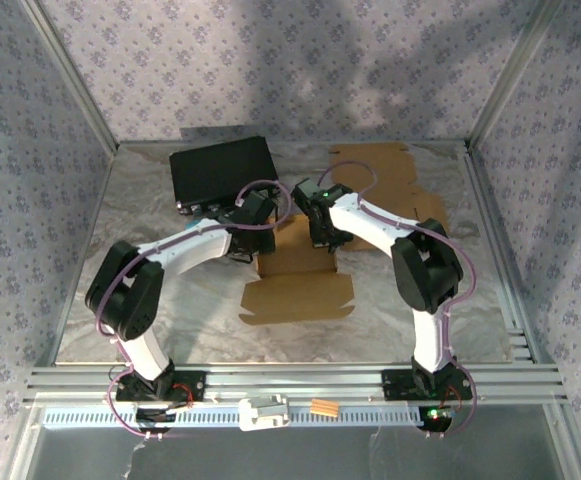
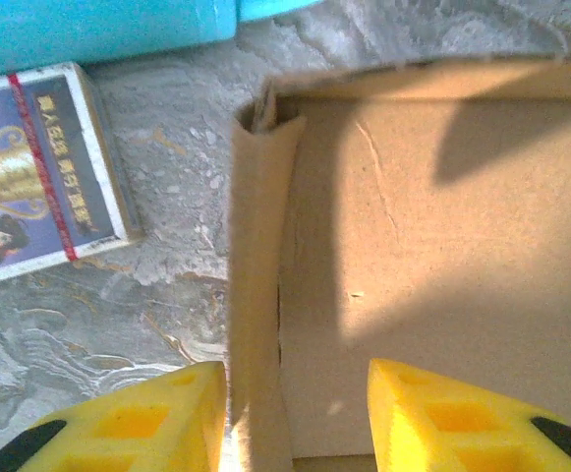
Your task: Fold the paper box
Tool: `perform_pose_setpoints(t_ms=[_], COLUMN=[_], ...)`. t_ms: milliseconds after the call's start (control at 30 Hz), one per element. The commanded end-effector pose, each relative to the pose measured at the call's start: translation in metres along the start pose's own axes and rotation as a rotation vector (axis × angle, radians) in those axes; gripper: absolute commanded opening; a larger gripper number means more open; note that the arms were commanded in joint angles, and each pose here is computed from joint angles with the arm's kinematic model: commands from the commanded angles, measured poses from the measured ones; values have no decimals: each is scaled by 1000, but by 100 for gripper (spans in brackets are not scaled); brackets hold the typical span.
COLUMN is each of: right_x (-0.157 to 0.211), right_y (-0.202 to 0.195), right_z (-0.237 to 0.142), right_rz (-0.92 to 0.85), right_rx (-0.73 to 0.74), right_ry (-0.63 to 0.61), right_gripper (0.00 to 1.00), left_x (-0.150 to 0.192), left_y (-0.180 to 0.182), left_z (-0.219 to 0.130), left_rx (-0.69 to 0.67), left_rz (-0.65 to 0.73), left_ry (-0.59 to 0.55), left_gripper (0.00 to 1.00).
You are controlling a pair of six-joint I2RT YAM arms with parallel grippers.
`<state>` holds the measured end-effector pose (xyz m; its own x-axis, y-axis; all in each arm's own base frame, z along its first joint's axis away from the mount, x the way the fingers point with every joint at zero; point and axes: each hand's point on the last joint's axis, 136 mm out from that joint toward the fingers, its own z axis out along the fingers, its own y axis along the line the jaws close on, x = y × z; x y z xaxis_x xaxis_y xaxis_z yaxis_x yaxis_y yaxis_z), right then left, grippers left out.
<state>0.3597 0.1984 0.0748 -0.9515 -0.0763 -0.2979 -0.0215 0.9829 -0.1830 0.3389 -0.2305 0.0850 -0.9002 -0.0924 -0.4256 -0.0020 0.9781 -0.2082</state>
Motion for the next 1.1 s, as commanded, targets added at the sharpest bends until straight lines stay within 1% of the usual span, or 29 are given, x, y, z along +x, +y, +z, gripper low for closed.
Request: perform_pose_setpoints(t_ms=[0, 133, 200, 267, 300, 367, 467, 567, 600, 633, 733, 800, 867, 900, 967, 1033, 1067], right_x=[7, 9, 12, 21, 27, 41, 52, 63, 63, 65, 79, 89, 97, 100, 106, 111, 114], right_y=[-4, -2, -3, -7, -11, -14, -14, -16, -16, -16, -6, 3, 12, 16, 24, 32, 36], right_z=[7, 11, 13, 15, 17, 23, 27, 25, 26, 26, 24, 22, 17, 15, 9, 5, 4], right_rz=[2, 2, 12, 44, 85, 189, 330, 465, 501, 555, 704, 792, 865, 887, 932, 971, 979], right_rx=[16, 10, 15, 26, 37, 12, -45, -80, -91, -104, -133, -140, -139, -140, -138, -143, -146], right_ry=[41, 62, 85, 145, 182, 271, 337, 420, 431, 454, 544, 586, 616, 623, 629, 644, 657], right_gripper=[0, 0, 0, 0, 0, 0, 0, 0, 0, 0, 0, 0, 0, 0, 0, 0, 0], left_x=[-3, -2, -8, -18, -23, -33, -35, -28, -25, -22, -9, 4, 18, 23, 32, 45, 46], left_y=[8, 18, 19, 21, 23, 27, 35, 59, 67, 76, 97, 108, 112, 109, 98, 95, 92], left_z=[-8, -4, -11, -27, -36, -59, -88, -115, -123, -132, -147, -147, -138, -132, -118, -102, -94], left_rx=[23, 26, 25, 16, 9, -2, -12, -73, -89, -109, -108, -90, -32, 7, 98, 134, 167], left_rz=[-5, -21, -26, -43, -57, -90, -146, -236, -260, -290, -384, -454, -514, -528, -555, -602, -624], left_ry=[18, 40, 17, -26, -47, -94, -125, -117, -119, -126, -122, -90, -35, -18, 18, 56, 47], left_gripper=[42, 42, 42, 43, 43, 44, 44, 44, 45, 50, 50, 46, 35, 31, 28, 25, 25])
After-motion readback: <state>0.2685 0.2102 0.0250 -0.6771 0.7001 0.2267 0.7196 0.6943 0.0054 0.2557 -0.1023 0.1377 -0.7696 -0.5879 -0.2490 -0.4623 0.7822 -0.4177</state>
